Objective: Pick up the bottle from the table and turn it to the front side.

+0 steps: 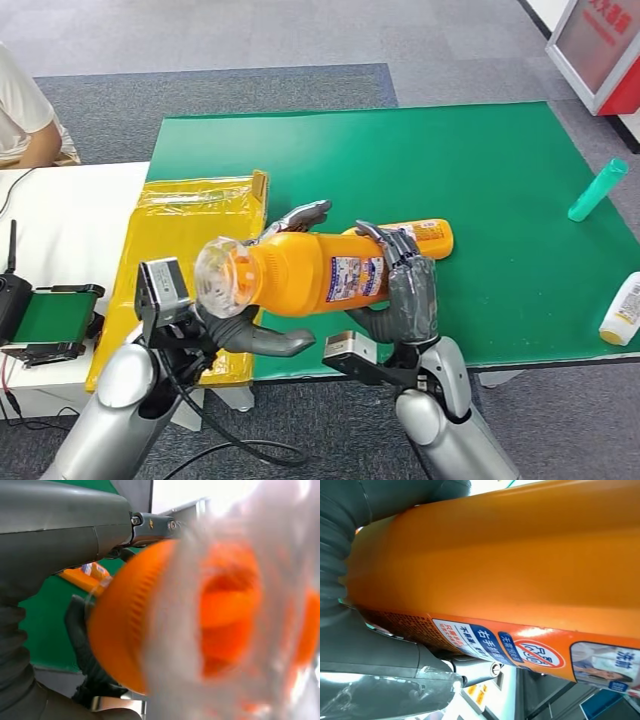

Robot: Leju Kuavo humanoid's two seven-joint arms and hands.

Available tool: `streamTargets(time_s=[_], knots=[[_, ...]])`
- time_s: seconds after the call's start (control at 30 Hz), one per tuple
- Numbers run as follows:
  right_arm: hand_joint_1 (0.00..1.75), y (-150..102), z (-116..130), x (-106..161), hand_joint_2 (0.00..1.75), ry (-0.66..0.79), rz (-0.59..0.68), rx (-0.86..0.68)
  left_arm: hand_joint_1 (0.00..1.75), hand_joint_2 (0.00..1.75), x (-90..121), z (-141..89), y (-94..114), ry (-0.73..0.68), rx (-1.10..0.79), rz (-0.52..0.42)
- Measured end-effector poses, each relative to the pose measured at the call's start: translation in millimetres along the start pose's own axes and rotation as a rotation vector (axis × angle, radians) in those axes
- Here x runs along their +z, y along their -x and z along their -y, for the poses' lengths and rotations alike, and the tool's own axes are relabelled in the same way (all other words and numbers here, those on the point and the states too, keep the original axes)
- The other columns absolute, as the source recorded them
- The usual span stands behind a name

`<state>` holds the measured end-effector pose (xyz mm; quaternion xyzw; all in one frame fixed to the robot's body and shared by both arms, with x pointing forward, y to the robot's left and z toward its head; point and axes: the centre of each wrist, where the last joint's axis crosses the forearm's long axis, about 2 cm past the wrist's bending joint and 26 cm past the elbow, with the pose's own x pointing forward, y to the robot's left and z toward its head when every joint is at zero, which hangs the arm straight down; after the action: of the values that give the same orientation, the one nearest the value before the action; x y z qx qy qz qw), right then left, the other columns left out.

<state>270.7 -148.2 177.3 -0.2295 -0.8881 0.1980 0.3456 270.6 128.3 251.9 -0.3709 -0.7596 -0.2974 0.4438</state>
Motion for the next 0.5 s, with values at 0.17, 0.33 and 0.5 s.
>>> streamTargets(time_s=[0.17,0.33,0.5], knots=[[1.75,-0.6,-1.4,0.2,1.75,-0.006,-0.006,-0.001,0.00,1.75,-4.0,-0.3,0.3,0.010,-0.028,-0.009],[1.75,-1.4,-2.3,0.7,1.75,-0.042,-0.026,-0.002,0.00,1.75,-1.6,-1.3,4.3,0.009,-0.048,-0.011],[1.75,-4.6,-1.5,1.1,1.75,-0.073,-0.033,-0.001,0.50,1.75,1.3,-3.1,7.7,0.004,-0.077,-0.006]])
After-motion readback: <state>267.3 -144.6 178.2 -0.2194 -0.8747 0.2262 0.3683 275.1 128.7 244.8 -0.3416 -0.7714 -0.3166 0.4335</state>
